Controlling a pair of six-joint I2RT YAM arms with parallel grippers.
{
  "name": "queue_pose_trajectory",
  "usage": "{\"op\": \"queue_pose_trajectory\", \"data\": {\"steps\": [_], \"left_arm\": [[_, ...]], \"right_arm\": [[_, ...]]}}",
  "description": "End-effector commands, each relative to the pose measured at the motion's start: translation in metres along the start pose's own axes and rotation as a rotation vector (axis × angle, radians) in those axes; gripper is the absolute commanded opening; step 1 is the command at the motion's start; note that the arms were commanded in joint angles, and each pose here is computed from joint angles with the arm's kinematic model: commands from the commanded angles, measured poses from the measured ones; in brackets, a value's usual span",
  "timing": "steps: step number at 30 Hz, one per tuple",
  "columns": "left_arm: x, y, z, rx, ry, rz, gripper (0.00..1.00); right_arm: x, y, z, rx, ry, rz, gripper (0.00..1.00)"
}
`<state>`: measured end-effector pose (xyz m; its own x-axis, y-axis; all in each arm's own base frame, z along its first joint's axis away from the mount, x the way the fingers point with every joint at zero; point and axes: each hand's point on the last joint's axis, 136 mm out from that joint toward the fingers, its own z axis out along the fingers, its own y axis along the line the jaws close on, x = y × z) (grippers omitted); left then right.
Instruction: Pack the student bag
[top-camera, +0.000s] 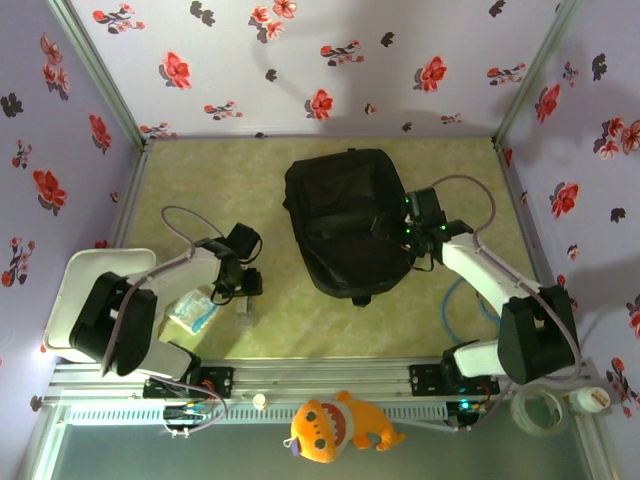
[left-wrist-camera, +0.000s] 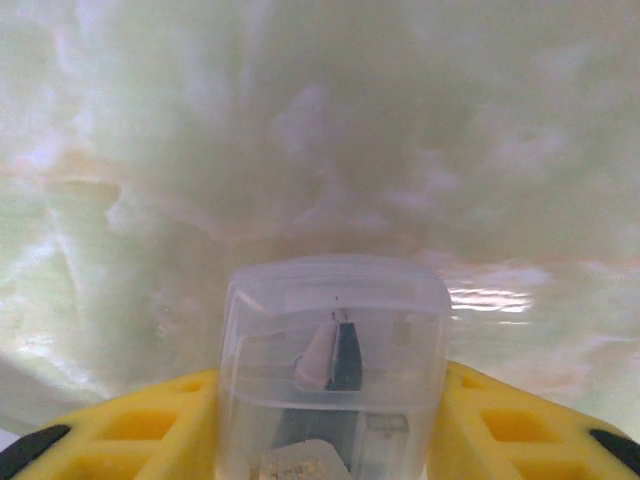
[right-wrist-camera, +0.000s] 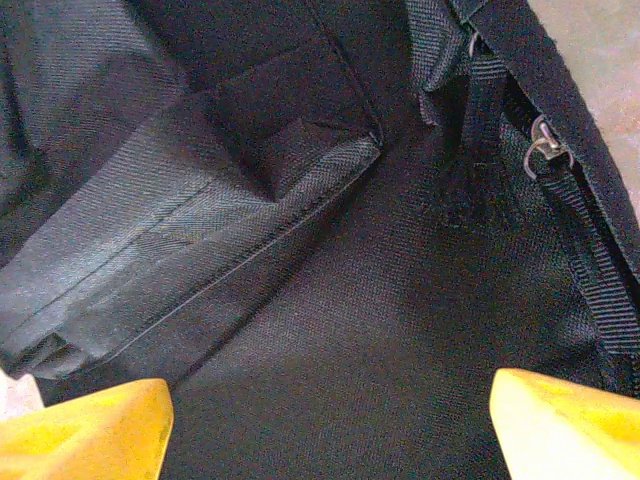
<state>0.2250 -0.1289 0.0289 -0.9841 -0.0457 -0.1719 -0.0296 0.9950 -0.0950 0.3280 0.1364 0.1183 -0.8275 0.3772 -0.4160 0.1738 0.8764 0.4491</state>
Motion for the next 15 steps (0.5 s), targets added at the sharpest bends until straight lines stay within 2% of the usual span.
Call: {"op": "queue_pose_trajectory", "data": {"steps": [1,6,9,15], "left_arm": [[-0.026,-0.027,-0.028,0.125,-0.107,-0.005,0.36],[-0.06,-0.058,-0.071,0.278,-0.224,-0.052,0.35],[-0.084,-0.076,-0.093,0.361,-0.295,-0.077,0.35],[-0.116,-0.113,-0.11,0.524,-0.31,-0.153,0.35]], "right_arm": [[-0.001,0.013,-0.005,-0.077,-0.04,-0.04,0.83],[0.021,0.053,-0.005,-0.212,-0.024,-0.134,0.83],[0.042,0.09,-0.007,-0.325,-0.008,-0.228,0.83],[0.077,0.151,-0.016,-0.509,0.008,-0.353,0.83]]}}
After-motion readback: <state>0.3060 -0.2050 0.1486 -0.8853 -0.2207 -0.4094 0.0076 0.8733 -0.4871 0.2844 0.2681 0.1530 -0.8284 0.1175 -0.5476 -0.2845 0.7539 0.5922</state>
